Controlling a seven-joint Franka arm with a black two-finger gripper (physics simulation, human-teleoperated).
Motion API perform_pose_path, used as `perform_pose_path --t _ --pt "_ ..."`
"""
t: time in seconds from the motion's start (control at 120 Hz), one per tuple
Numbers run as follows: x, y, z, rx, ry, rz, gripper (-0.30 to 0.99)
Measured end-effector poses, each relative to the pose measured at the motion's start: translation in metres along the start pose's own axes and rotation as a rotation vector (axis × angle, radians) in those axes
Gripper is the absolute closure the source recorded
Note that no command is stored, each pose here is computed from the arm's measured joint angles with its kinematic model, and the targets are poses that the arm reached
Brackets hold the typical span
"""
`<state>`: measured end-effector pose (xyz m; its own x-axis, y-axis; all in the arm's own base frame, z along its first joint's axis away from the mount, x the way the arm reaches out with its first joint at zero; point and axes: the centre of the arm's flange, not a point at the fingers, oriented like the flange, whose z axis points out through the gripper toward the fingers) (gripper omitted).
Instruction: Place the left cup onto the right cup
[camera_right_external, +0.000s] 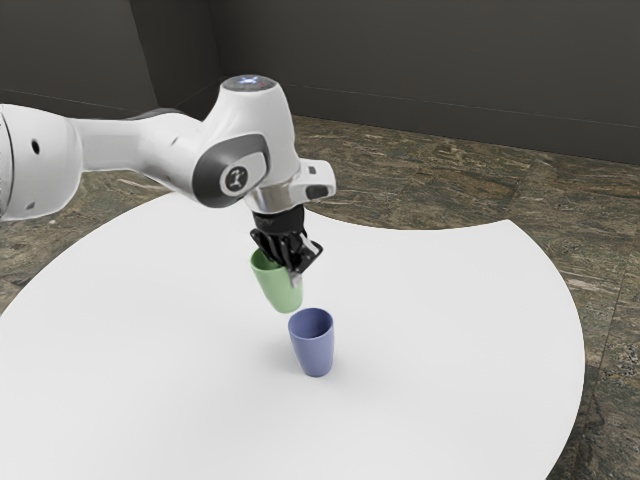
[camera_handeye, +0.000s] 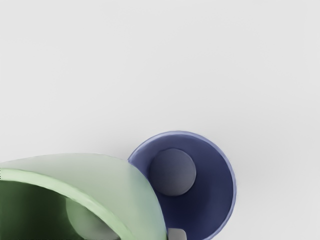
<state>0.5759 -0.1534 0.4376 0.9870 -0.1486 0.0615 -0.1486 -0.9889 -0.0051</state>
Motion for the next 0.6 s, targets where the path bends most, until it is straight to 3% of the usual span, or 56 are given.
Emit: perform_pose_path --t 0.6 --pt "0.006 0.027 0.005 0.002 -0.011 -0.006 0.78"
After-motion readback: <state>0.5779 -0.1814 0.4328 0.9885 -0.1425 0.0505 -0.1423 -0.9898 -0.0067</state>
